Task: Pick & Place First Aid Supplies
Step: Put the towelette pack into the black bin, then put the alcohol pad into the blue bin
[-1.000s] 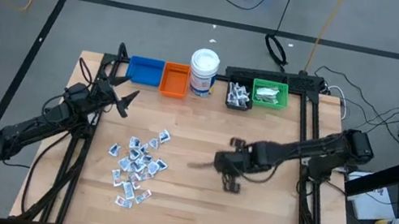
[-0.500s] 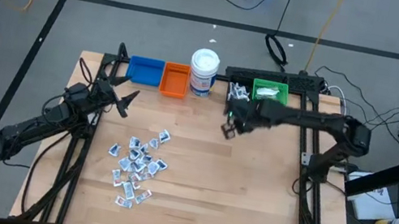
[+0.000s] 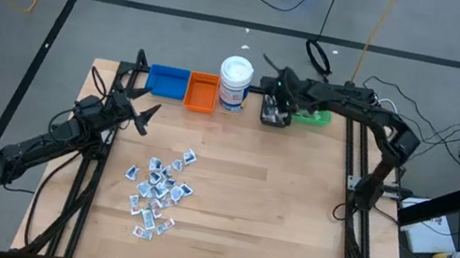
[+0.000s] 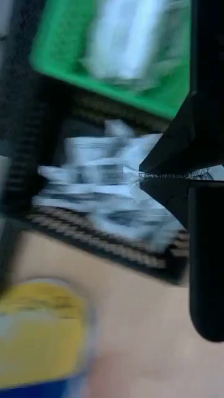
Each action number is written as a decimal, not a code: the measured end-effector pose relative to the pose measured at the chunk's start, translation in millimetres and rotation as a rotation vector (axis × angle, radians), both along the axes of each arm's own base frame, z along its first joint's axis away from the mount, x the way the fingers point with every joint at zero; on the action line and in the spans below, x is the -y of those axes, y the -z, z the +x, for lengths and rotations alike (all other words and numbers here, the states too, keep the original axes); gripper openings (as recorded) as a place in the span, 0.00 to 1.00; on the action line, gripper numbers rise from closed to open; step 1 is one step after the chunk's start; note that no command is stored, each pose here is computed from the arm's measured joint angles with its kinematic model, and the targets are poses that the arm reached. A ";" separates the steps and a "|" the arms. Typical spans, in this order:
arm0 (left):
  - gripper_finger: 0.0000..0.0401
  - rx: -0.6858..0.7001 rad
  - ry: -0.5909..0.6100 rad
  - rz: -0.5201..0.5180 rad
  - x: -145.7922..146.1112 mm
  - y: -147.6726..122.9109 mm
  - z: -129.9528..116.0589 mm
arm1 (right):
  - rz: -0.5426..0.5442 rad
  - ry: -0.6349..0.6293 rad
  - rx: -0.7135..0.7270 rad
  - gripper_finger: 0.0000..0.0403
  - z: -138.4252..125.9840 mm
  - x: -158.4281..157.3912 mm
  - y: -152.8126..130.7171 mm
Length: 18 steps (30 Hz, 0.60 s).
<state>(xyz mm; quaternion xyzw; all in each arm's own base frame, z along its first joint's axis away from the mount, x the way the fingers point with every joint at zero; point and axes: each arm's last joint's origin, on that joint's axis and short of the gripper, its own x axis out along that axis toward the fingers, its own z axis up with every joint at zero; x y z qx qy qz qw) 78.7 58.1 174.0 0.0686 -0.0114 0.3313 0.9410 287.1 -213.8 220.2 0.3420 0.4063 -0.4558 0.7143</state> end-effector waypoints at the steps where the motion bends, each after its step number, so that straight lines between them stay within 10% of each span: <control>1: 0.77 0.000 0.000 0.000 0.0 -0.1 0.0 | -0.002 0.013 0.001 0.01 0.4 6.4 2.0; 10: 0.77 0.000 0.000 0.000 0.0 -0.1 0.0 | 0.053 -0.001 0.078 0.04 11.3 33.4 24.1; 18: 0.77 0.000 0.000 0.000 0.0 -0.1 0.0 | 0.035 -0.050 0.058 0.37 9.6 32.1 21.1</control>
